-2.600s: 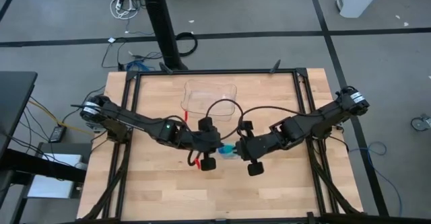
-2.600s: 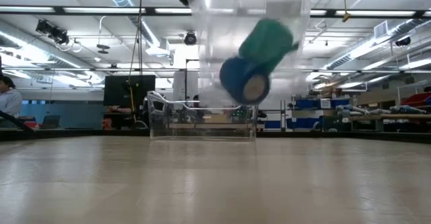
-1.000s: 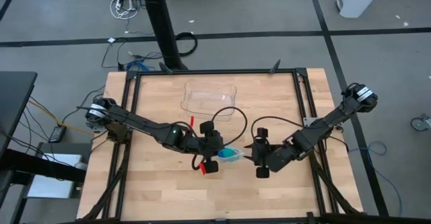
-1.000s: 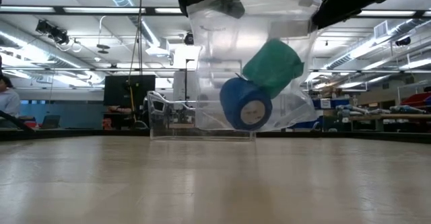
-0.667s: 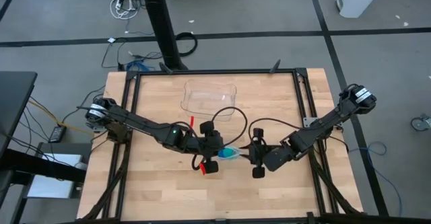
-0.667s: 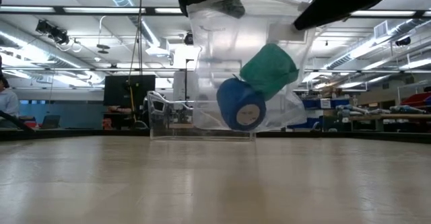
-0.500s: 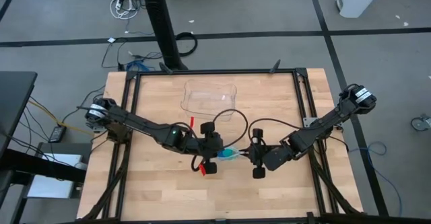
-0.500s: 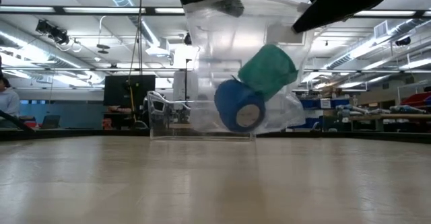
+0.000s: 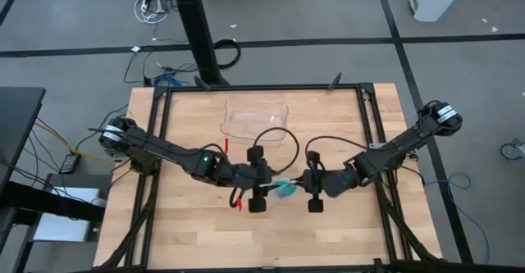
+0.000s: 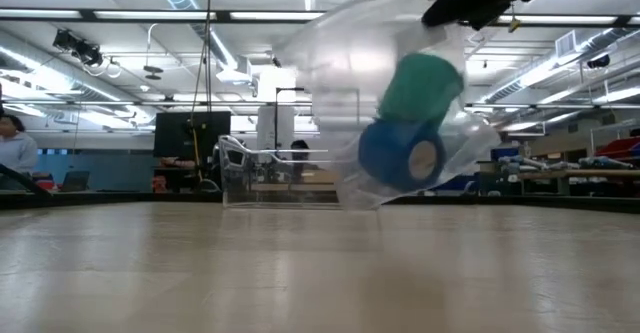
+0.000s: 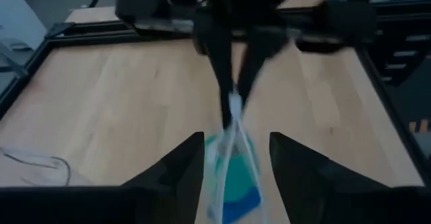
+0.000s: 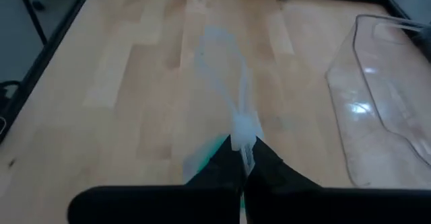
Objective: Roll bandage
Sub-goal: Close the transparent zip bag
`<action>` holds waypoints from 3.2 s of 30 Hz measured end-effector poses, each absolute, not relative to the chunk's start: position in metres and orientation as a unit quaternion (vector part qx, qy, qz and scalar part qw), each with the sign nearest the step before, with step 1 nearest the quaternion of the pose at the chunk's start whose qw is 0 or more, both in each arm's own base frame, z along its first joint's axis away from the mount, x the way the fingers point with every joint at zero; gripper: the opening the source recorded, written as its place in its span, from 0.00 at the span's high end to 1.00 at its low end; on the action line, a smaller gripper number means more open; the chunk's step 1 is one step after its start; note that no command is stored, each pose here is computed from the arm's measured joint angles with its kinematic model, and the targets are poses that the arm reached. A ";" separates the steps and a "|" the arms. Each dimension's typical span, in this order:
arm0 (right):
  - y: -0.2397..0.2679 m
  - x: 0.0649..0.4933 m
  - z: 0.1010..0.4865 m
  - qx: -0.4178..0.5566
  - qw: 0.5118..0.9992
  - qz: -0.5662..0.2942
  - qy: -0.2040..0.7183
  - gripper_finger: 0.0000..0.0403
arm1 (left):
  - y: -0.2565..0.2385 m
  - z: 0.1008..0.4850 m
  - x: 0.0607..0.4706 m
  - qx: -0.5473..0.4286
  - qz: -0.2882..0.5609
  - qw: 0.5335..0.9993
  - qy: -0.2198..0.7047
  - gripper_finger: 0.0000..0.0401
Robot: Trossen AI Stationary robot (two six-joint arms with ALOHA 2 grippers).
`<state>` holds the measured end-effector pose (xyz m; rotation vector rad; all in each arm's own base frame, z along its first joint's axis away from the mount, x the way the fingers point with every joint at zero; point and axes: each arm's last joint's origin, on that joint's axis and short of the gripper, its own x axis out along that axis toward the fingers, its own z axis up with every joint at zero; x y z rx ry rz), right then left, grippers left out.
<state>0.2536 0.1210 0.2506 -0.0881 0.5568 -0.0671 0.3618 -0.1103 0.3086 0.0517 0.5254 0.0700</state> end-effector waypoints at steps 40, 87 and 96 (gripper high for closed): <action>0.104 0.275 0.261 -0.064 0.975 -0.015 0.211 1.00 | -0.101 0.295 0.380 0.062 0.067 0.965 0.245 0.77; 0.109 0.272 0.248 -0.086 0.970 0.132 0.186 0.72 | -0.114 0.287 0.367 0.148 -0.210 0.918 0.301 0.93; 0.066 0.271 0.215 -0.096 0.967 0.200 0.122 0.72 | -0.125 0.301 0.372 0.242 -0.262 0.915 0.192 0.93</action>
